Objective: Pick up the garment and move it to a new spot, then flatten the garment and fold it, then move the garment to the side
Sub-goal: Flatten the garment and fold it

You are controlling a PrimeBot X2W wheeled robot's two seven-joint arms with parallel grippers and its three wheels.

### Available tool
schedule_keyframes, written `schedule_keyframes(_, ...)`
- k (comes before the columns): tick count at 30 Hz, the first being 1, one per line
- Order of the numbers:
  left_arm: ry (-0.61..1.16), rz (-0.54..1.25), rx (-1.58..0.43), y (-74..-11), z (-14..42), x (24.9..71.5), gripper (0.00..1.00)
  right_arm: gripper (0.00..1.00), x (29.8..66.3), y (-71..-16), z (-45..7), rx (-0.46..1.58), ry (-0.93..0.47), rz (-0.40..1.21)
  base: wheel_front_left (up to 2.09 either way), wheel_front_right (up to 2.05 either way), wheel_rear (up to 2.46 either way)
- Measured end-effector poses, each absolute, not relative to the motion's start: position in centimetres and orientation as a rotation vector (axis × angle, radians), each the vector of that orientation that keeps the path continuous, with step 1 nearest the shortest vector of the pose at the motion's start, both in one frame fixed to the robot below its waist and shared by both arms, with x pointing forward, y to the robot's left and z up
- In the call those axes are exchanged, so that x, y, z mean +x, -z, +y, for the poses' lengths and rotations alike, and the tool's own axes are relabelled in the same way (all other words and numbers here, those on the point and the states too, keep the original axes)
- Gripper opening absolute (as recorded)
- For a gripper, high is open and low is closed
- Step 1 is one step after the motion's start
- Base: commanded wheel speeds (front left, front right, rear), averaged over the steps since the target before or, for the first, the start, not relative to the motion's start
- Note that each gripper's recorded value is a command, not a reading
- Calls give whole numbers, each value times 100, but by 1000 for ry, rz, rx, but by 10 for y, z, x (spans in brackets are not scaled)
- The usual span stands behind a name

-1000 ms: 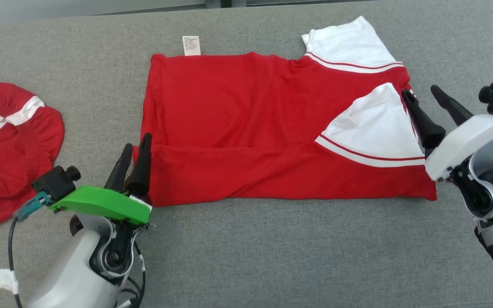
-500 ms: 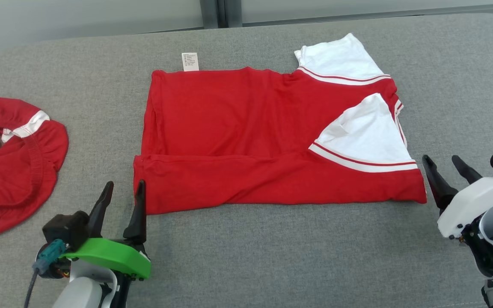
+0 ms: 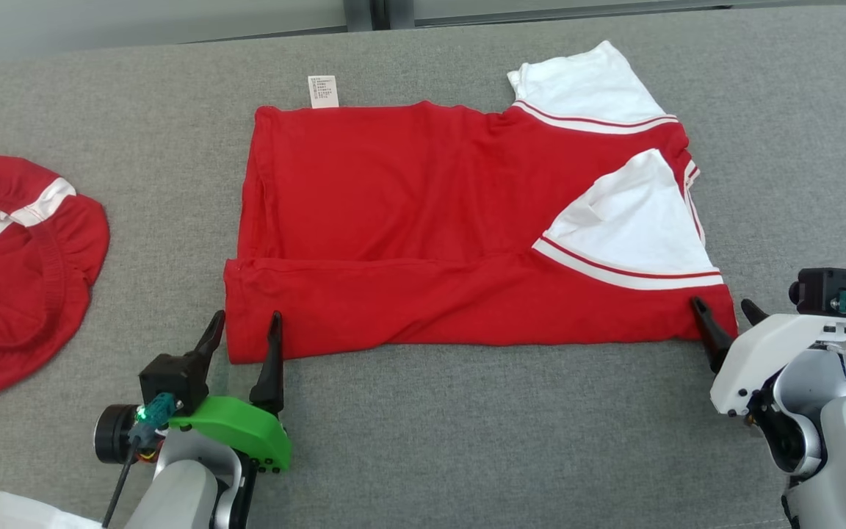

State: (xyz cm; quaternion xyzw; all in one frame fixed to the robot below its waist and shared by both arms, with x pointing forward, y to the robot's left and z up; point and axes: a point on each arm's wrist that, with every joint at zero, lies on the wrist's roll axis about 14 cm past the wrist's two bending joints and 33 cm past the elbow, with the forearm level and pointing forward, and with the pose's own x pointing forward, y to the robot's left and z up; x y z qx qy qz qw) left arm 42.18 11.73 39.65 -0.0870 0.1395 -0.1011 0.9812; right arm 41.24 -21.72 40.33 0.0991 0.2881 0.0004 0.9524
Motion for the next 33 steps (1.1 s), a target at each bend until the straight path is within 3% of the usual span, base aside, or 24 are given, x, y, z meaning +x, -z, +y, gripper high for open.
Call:
schedule_keyframes(14, 163, 424, -151, -353, 119, 431, 100, 100, 408, -364, -213, 180, 1, 743, 0, 0, 0)
schedule_keyframes(15, 166, 431, -154, -352, 118, 430, 47, 100, 408, -363, -212, 180, -2, 745, 0, 0, 0)
schedule_keyframes(17, 176, 441, -161, -350, 116, 430, 0, 100, 406, -362, -209, 178, -8, 757, 0, 0, 0)
schedule_keyframes(19, 184, 450, -170, -349, 113, 430, 0, 0, 405, -362, -206, 179, -19, 762, 0, 0, 0)
schedule_keyframes(33, 175, 458, -250, -355, 115, 404, 0, 0, 394, -389, -215, 182, -19, 683, 0, 0, 0)
